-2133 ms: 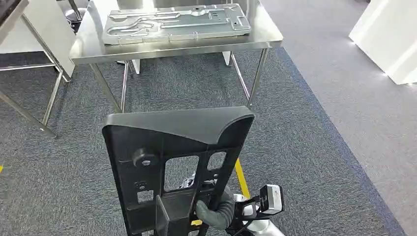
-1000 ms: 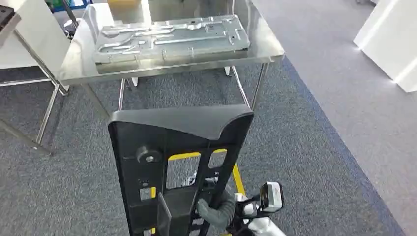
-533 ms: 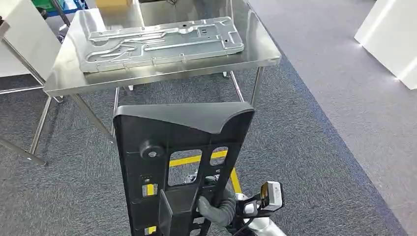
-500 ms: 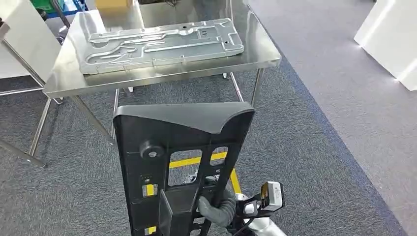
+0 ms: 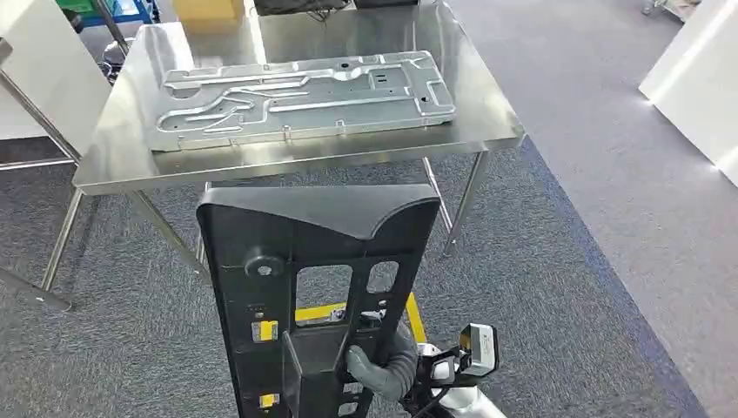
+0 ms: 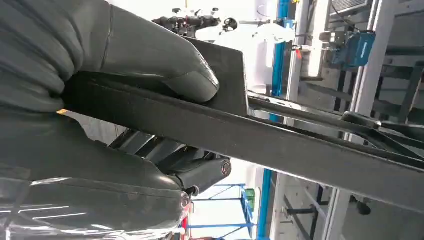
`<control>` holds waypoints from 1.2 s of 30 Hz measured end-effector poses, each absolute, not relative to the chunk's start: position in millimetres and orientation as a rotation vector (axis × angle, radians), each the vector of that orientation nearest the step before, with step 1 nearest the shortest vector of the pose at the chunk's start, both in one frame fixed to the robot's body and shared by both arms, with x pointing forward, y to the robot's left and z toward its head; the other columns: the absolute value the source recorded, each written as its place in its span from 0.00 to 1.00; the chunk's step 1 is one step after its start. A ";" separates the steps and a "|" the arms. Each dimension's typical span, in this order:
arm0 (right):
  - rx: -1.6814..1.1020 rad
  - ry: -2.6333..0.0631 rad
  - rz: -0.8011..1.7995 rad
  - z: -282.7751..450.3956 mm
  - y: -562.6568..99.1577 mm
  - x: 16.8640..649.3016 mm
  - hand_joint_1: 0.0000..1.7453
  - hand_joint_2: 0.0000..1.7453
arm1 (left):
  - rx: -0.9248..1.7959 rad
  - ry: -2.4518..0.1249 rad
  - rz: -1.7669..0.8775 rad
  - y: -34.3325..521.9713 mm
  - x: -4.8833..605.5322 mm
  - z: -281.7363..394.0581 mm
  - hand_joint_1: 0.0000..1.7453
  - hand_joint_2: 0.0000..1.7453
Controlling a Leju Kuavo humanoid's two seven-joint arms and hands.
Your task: Take the parts from the cabinet and place them on the table.
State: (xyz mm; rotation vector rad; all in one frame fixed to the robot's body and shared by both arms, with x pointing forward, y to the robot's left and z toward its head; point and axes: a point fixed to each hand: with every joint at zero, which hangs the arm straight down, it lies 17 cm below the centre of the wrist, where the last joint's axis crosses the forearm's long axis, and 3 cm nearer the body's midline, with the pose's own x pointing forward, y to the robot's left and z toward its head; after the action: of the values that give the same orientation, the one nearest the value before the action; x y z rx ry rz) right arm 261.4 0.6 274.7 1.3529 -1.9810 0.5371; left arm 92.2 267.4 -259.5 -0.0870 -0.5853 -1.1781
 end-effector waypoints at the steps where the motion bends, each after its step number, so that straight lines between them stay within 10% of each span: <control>1: 1.353 -1.976 0.532 273.1 0.2 261.7 0.98 1.00 | -0.090 -0.582 -1.179 267.0 89.5 -259.9 0.00 1.00; 36: 1.319 -2.004 0.484 273.1 -3.5 251.1 0.98 1.00 | -0.113 -0.597 -1.230 259.5 92.6 -258.1 0.00 1.00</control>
State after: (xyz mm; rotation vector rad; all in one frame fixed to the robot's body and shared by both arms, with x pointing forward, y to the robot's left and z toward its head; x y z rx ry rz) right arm 251.1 -3.5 273.1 1.3192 -2.0043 0.4844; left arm 92.6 259.5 -258.1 -0.1135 -0.5968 -1.2298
